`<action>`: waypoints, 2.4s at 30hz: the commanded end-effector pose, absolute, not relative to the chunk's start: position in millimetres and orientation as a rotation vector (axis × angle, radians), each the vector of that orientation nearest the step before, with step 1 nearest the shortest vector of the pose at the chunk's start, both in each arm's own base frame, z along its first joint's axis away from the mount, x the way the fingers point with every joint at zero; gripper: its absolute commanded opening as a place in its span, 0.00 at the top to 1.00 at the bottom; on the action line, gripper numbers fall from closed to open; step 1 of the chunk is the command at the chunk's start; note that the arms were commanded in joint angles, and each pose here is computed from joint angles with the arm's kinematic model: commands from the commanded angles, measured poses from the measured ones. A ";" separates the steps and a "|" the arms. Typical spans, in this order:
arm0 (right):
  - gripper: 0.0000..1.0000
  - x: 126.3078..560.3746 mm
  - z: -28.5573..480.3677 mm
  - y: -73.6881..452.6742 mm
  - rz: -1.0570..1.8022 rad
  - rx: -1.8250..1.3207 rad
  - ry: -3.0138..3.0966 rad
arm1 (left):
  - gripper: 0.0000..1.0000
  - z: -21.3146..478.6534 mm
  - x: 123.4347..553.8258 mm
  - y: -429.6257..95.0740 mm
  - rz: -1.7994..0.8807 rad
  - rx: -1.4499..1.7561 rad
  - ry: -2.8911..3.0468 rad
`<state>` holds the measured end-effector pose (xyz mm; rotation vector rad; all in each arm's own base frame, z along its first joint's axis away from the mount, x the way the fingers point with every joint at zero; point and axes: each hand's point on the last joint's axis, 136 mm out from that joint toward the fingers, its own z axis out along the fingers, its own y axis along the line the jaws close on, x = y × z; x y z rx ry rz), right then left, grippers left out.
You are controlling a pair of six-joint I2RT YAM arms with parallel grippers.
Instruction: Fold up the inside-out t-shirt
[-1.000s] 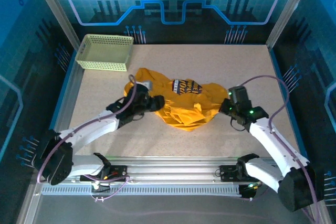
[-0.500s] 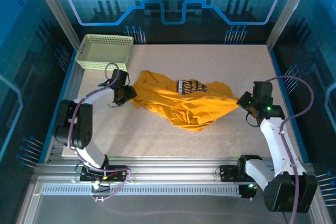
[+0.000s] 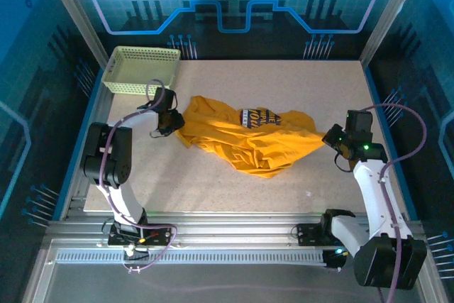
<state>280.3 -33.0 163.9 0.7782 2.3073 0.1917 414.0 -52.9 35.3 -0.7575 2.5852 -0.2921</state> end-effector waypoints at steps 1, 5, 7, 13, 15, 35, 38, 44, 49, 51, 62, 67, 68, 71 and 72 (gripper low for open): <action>1.00 284.4 182.1 -38.8 0.186 0.770 2.277 | 0.79 32.2 416.1 -47.7 -0.288 -0.783 2.595; 1.00 287.7 186.2 -39.1 0.188 0.766 2.276 | 0.82 31.3 414.6 -46.6 -0.291 -0.795 2.603; 1.00 292.1 196.1 -39.7 0.191 0.757 2.257 | 0.81 31.0 412.3 -48.7 -0.307 -0.797 2.607; 1.00 297.5 199.3 -39.0 0.204 0.755 2.251 | 0.83 24.7 407.7 -57.1 -0.358 -0.786 2.631; 1.00 300.2 199.9 -38.0 0.212 0.751 2.255 | 0.91 24.3 406.8 -61.0 -0.388 -0.786 2.632; 1.00 296.4 455.8 -44.1 0.187 0.514 1.758 | 1.00 393.4 394.3 -14.0 -0.520 -0.546 1.695; 1.00 303.9 434.3 -33.4 0.243 0.480 1.793 | 1.00 339.2 403.6 -9.8 -0.500 -0.632 1.830; 1.00 321.4 347.0 29.4 0.311 0.271 2.037 | 1.00 196.4 413.8 -18.5 -0.503 -0.803 2.243; 1.00 309.1 264.1 128.8 0.319 -0.068 2.274 | 1.00 152.9 401.2 -26.9 -0.549 -0.840 2.309; 1.00 294.0 222.7 158.7 0.308 -0.155 2.372 | 1.00 148.3 396.0 -22.0 -0.506 -0.842 2.315; 0.53 267.9 154.3 189.4 0.224 -0.294 2.522 | 1.00 148.5 388.3 -5.1 -0.420 -0.890 2.232; 0.43 281.1 164.2 158.4 0.243 -0.176 2.521 | 1.00 138.5 378.2 1.3 -0.370 -0.913 2.235; 0.43 282.4 158.4 152.5 0.245 -0.155 2.542 | 1.00 135.6 376.6 2.4 -0.362 -0.918 2.239; 0.43 279.3 137.4 141.6 0.173 -0.137 2.604 | 1.00 127.7 373.6 1.4 -0.365 -0.924 2.257; 0.43 276.7 128.3 140.8 0.158 -0.132 2.635 | 1.00 125.8 373.2 0.7 -0.367 -0.924 2.261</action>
